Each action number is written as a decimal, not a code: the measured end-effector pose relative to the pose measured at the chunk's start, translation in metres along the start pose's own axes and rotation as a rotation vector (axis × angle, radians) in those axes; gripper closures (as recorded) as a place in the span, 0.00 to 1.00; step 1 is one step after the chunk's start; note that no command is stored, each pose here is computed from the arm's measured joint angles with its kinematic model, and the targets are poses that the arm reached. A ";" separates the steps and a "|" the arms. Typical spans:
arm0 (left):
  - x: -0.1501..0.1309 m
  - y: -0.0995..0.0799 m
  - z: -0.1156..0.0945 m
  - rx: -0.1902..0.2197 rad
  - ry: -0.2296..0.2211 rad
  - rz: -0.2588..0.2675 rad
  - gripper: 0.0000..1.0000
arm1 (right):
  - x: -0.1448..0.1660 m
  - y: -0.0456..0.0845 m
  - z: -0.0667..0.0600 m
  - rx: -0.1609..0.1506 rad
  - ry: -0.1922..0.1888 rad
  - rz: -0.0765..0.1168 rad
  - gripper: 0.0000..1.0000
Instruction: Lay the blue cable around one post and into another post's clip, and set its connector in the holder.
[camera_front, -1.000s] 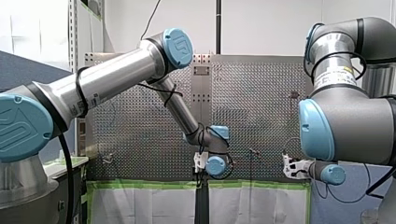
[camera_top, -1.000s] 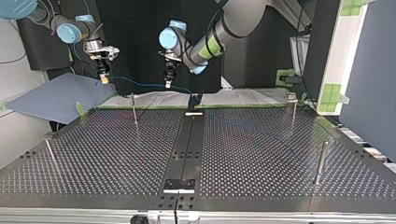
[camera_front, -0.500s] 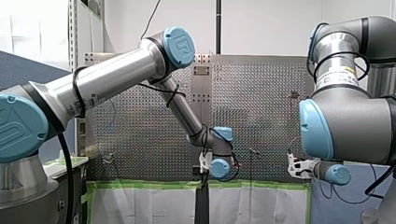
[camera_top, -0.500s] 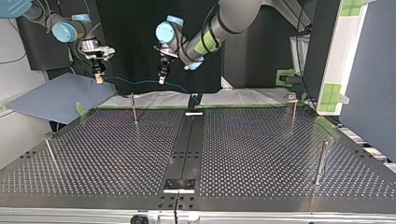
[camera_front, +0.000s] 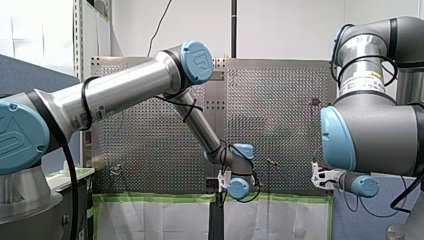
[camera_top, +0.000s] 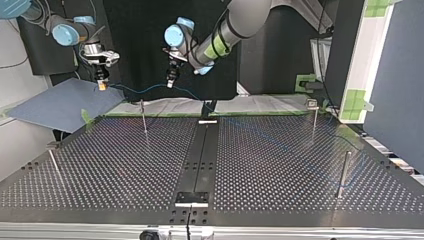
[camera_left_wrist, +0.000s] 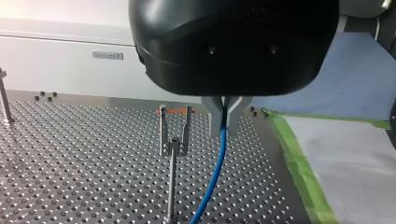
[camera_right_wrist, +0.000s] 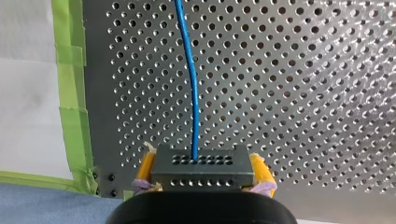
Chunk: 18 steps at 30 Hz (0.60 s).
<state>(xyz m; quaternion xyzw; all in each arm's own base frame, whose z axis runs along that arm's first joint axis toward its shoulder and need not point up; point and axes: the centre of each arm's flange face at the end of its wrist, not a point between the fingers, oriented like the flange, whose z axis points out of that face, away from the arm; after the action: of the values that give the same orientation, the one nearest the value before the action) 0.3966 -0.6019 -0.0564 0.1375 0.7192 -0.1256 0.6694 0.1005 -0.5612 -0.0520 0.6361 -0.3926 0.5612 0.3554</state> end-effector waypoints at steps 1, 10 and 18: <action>-0.001 -0.001 0.001 0.001 -0.002 -0.002 0.96 | 0.000 0.001 0.000 -0.001 0.000 0.002 1.00; -0.011 -0.007 0.011 0.015 -0.027 -0.024 0.96 | 0.003 0.014 0.001 -0.016 0.012 0.036 1.00; -0.015 -0.008 0.019 0.020 -0.038 -0.034 0.96 | 0.003 0.021 0.000 -0.026 0.014 0.042 1.00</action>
<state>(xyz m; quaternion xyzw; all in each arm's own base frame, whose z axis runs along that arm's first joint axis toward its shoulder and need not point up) 0.4123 -0.6163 -0.0424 0.1296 0.7071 -0.1469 0.6794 0.0823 -0.5706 -0.0489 0.6190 -0.4106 0.5681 0.3543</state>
